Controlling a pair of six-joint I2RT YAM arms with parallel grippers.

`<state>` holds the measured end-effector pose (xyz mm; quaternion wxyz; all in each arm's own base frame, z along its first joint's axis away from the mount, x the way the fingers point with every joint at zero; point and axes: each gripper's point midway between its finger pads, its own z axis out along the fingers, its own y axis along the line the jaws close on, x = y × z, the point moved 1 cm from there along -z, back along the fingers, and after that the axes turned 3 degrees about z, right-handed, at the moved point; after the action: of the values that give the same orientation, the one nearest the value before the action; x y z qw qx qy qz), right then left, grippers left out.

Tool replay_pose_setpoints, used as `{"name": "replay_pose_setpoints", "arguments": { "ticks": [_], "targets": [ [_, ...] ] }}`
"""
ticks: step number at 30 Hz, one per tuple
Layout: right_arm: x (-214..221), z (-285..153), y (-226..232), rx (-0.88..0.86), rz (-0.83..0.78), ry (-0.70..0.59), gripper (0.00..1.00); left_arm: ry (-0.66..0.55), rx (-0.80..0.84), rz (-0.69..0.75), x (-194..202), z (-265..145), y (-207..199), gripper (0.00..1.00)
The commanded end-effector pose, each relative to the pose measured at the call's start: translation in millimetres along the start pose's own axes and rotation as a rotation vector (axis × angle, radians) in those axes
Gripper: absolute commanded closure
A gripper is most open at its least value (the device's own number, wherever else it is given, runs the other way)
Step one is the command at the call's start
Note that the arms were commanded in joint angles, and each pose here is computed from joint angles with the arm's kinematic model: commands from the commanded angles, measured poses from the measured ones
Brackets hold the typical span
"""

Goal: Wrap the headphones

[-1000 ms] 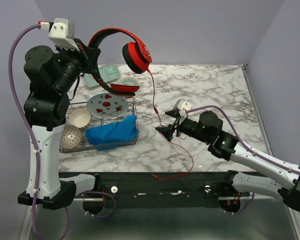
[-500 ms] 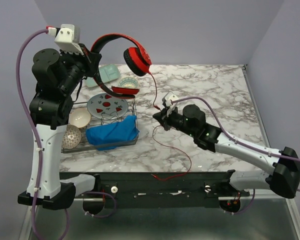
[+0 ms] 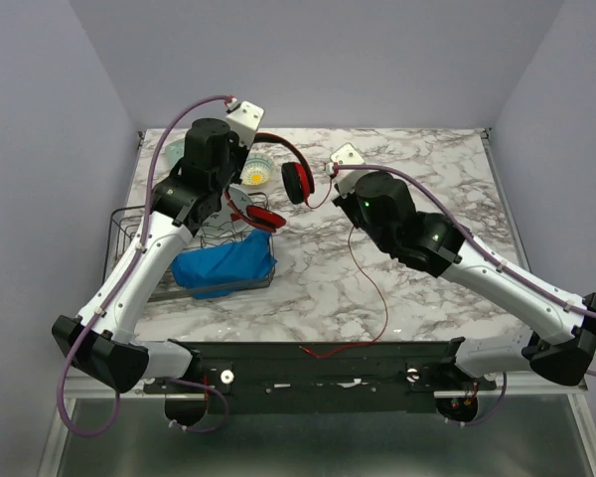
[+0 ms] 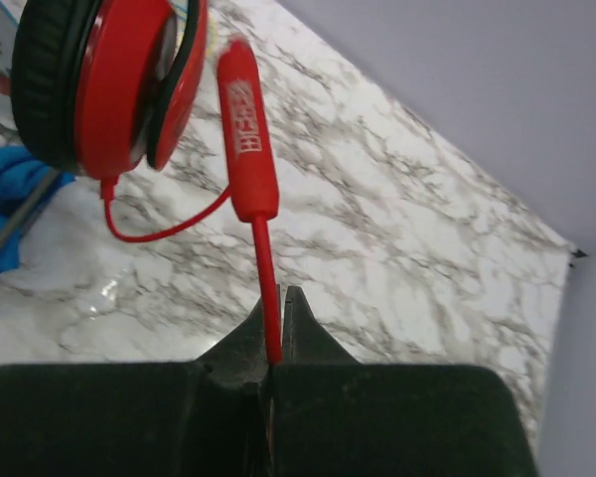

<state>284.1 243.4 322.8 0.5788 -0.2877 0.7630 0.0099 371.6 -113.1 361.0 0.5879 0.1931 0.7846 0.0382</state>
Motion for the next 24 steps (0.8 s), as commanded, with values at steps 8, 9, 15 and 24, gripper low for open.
{"name": "replay_pose_setpoints", "arguments": {
  "ticks": [8, 9, 15, 24],
  "targets": [
    [-39.4, 2.9, -29.1, 0.115, -0.25, 0.034, 0.99, -0.027, 0.187, 0.358, 8.6, -17.6, -74.5, 1.0],
    [-42.6, 3.8, -27.3, 0.1, -0.252, 0.026, 0.99, -0.017, 0.2, 0.374, 12.1, -18.2, -76.7, 1.0],
    [-58.3, 13.4, -34.6, 0.075, -0.227, -0.008, 0.99, -0.025, 0.346, 0.386, 20.0, -33.9, -97.1, 1.0],
    [-60.0, 40.4, -46.2, 0.018, -0.143, -0.01, 0.99, -0.106, 0.654, 0.392, 19.0, -79.0, -136.3, 1.0]
  ]
}}
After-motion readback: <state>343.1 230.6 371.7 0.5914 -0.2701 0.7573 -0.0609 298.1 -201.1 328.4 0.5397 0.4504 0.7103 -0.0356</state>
